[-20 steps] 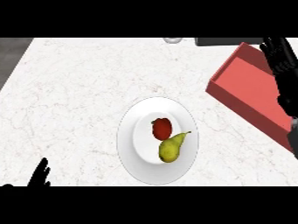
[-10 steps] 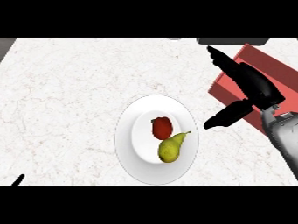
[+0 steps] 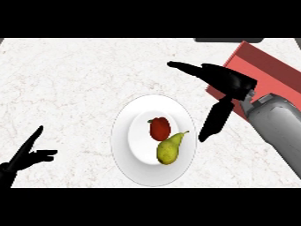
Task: Pick the bell pepper from the plate and place it in the cardboard box
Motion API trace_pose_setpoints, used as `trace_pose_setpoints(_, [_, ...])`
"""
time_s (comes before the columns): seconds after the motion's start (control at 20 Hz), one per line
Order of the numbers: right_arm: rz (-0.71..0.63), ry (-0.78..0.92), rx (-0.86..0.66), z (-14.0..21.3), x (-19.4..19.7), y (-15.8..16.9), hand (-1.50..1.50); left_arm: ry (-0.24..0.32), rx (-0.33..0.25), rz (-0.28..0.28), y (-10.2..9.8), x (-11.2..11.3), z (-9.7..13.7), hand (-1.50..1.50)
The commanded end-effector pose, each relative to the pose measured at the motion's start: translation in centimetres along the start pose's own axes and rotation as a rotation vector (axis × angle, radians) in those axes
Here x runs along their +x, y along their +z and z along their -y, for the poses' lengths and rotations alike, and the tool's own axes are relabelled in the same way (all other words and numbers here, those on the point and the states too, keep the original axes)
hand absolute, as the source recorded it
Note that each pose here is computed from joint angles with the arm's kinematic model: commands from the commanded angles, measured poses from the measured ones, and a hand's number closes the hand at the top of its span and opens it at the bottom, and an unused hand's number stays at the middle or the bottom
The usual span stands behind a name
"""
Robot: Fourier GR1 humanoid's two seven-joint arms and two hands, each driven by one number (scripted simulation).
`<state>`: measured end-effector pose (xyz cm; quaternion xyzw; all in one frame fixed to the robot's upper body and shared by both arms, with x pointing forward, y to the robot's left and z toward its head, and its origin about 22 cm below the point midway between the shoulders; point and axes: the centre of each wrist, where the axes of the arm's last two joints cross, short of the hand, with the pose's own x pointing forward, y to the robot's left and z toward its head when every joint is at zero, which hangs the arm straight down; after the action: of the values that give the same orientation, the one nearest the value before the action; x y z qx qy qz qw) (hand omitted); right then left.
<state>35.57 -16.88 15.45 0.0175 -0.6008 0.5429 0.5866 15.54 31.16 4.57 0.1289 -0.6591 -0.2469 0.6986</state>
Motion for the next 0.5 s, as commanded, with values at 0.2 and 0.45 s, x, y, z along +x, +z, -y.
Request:
trace_pose_setpoints(0.2, [-0.107, 0.323, 0.428, 1.3, 5.6, -5.1, -1.50, 0.096, -0.041, 0.334, -6.8, 6.0, 0.1, 0.00])
trace_pose_setpoints(0.45, [-0.150, 0.436, 0.575, 0.9, 9.8, -9.0, -1.50, 0.112, -0.042, 0.313, -10.5, 5.1, -0.1, 0.00])
